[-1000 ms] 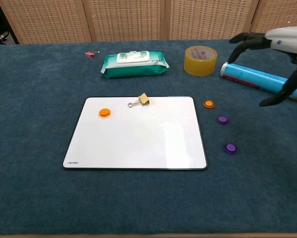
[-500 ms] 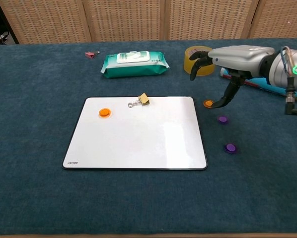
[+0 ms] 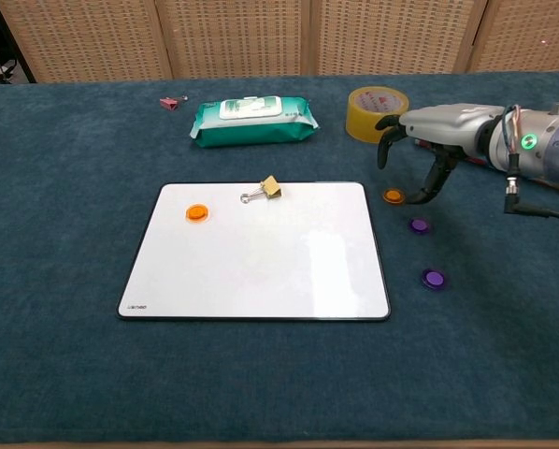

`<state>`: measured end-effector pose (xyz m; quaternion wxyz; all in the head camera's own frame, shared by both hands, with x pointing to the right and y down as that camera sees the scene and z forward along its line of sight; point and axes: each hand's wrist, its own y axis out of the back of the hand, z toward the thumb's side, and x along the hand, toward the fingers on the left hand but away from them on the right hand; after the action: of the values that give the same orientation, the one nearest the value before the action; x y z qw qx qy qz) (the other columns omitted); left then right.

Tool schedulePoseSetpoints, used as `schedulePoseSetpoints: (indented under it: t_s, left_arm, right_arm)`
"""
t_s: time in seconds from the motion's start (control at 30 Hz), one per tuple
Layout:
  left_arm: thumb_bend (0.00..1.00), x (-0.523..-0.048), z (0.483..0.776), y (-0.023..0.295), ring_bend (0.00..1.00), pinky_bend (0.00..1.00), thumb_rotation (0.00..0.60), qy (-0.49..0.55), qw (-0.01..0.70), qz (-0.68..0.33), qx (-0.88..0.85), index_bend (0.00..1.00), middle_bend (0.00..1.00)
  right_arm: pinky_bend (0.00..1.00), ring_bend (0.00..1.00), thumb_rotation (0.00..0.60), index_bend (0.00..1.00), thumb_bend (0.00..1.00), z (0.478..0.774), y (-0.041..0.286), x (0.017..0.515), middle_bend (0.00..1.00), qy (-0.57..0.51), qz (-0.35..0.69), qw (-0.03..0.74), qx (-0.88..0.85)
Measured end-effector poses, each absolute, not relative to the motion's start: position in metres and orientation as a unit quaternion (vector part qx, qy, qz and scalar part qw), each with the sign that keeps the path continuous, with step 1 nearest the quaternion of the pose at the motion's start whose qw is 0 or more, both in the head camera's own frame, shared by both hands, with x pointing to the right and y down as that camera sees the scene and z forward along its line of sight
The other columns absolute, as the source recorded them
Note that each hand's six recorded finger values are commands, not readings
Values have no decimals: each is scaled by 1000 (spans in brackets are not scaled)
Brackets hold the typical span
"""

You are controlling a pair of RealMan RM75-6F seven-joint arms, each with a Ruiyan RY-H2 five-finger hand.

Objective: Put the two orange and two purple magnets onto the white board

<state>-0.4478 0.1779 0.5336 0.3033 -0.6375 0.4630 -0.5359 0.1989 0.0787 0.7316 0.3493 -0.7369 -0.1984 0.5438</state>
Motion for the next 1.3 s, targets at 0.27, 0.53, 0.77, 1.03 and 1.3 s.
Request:
schedulePoseSetpoints:
  t_s: [0.27,0.53,0.77,1.03,1.3]
  left_arm:
    - [198,-448,533,178,0,0,600,464,302,-535,-638,12,0]
    - [198,-449,533,178,0,0,600,465,302,-537,-636,15,0]
    - [198,-451,532,178,0,0,600,466,299,-538,-636,15,0]
    - [198,-451,532,178,0,0,600,466,297,-538,-637,15,0]
    - [197,-452,532,177,0,0,600,468,295,-538,-636,15,0]
  right_arm:
    - [0,0,600,325,275,740,78,200,0,-205,549,337,-737]
    - [0,0,600,352,282,749,76,195,0,-211,551,324,-739]
    - [0,0,600,367,287,753,76,198,0,-215,555,316,-739]
    - [0,0,600,383,332,756,77,197,0,-209,557,314,-740]
    - [0,0,600,384,332,760,78,196,0,-208,560,310,-739]
